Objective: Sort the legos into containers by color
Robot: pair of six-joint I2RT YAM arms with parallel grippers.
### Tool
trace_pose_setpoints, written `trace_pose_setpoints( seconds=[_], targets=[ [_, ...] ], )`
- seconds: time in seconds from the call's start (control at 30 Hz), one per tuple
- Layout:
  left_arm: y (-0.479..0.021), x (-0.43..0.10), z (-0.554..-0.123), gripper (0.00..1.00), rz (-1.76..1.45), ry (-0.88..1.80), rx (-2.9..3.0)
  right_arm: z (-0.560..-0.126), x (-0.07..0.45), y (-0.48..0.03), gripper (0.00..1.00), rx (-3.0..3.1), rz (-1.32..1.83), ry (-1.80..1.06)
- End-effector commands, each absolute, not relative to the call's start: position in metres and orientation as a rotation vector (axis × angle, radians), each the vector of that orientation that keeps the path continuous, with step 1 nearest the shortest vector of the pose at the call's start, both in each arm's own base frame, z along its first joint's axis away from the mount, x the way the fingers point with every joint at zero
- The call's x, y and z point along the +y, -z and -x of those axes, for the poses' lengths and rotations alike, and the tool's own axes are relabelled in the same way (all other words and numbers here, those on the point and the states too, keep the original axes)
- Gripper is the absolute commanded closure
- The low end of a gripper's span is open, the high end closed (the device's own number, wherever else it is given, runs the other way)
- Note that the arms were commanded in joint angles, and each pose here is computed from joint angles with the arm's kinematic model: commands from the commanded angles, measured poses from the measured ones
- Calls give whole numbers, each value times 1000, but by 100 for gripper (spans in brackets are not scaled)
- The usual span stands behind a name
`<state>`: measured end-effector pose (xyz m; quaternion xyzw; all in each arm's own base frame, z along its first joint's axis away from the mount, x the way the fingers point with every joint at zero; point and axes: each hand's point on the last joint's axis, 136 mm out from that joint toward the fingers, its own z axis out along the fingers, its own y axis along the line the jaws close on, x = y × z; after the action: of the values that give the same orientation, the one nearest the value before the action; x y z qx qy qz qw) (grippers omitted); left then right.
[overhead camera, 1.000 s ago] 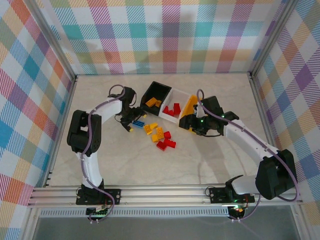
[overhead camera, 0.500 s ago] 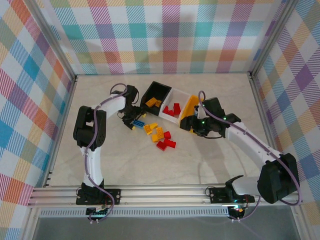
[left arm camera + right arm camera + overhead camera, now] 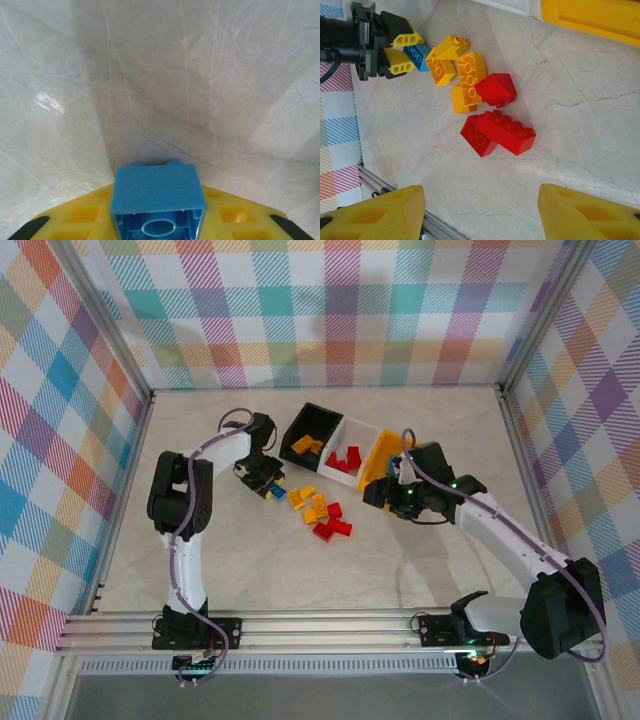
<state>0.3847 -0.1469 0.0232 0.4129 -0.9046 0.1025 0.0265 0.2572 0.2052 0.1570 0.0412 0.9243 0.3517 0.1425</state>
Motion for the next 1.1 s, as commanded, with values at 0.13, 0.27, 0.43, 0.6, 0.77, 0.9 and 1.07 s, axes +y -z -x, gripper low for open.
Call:
trace_pose_setpoints(
  seconds=[0.13, 0.27, 0.43, 0.6, 0.77, 0.9, 1.07],
  targets=[
    [-58, -139, -373, 65, -1210, -435, -2888, -261, 201, -171, 38, 2618, -108, -975],
    [-92, -154, -375, 65, -1085, -664, -2967, -258, 193, -172, 37, 2620, -106, -930],
    [-137, -204, -372, 63, -671, -949, -3053, -248, 178, -170, 37, 2623, -142, -879],
    [-167, -271, -371, 63, -283, -1132, -3052, -239, 157, -174, 36, 2572, -221, -842],
    [-176, -334, -384, 63, -30, -1192, -3046, -234, 144, -191, 32, 2436, -225, -841],
    [-171, -380, -399, 63, 65, -1211, -3020, -228, 133, -202, 28, 2344, -236, -821],
    [-158, -425, -416, 62, 96, -1237, -2997, -221, 126, -206, 25, 2317, -249, -802]
  ],
)
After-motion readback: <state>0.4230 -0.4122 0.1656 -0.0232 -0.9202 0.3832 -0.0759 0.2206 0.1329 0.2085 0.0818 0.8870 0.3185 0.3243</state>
